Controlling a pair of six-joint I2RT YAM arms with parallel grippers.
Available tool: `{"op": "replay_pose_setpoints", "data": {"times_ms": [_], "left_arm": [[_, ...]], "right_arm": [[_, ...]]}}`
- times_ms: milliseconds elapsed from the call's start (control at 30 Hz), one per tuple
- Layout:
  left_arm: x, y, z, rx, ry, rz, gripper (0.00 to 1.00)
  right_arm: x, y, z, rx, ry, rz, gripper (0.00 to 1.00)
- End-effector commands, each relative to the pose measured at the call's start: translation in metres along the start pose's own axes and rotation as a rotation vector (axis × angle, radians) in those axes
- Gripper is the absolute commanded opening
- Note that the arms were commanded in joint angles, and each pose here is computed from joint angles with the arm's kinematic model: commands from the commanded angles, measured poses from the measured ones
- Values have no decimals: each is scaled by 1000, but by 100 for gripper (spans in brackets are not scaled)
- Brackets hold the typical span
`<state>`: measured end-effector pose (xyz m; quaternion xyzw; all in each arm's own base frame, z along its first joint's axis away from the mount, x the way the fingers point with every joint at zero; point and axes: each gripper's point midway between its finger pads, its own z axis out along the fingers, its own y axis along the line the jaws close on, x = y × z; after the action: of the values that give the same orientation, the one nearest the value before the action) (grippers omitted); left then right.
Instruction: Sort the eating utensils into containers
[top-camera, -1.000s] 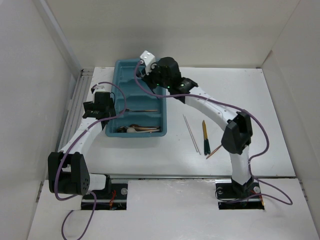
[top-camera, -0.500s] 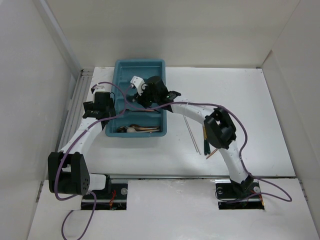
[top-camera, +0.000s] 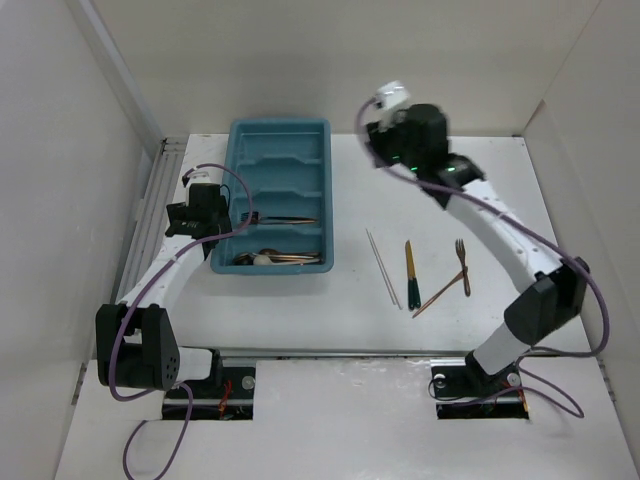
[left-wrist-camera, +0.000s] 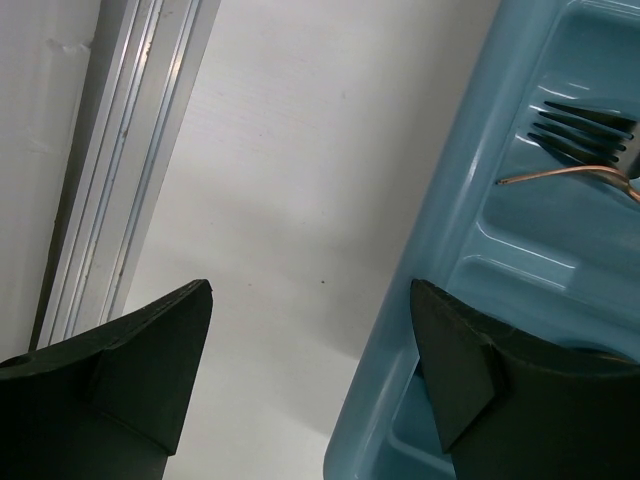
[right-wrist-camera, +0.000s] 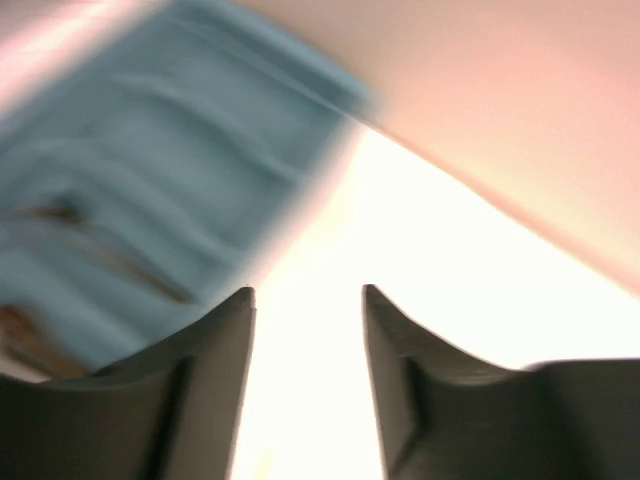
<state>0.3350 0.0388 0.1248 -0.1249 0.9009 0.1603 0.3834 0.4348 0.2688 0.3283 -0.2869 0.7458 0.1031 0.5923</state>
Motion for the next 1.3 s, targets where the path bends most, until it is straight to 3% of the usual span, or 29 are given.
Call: {"op": "replay_pose_setpoints", "data": {"times_ms": [0, 33, 67, 167, 333, 600, 833, 1000, 1067, 1167, 1267], "left_arm": [[2, 0, 1, 3, -4, 1, 78], [2, 0, 1, 3, -4, 1, 78], [2, 0, 1, 3, -4, 1, 78], [2, 0, 1, 3, -4, 1, 78], [2, 0, 1, 3, -4, 1, 78], [2, 0, 1, 3, -4, 1, 78], [2, 0, 1, 3, -4, 1, 79], [1, 2, 2, -6, -5, 1, 79], [1, 2, 2, -6, -5, 1, 79], [1, 2, 2, -6, -5, 1, 79], [1, 2, 2, -6, -5, 1, 79]], "right_arm": [[167, -104, -51, 285, 524, 286, 47], [200, -135, -74, 364, 610, 352, 43], [244, -134, -97, 379, 742, 390, 43], [300, -144, -140, 444, 836, 495, 43], [352, -138, -174, 484, 936, 611, 45], [396, -126, -168, 445, 1050, 614, 44], [402, -135, -155, 426, 1063, 590, 33], [404, -134, -152, 411, 1059, 587, 0], [401, -140, -150, 418, 1052, 568, 0], [366, -158, -141, 443, 988, 475, 0], [287, -158, -108, 416, 847, 348, 0]]}}
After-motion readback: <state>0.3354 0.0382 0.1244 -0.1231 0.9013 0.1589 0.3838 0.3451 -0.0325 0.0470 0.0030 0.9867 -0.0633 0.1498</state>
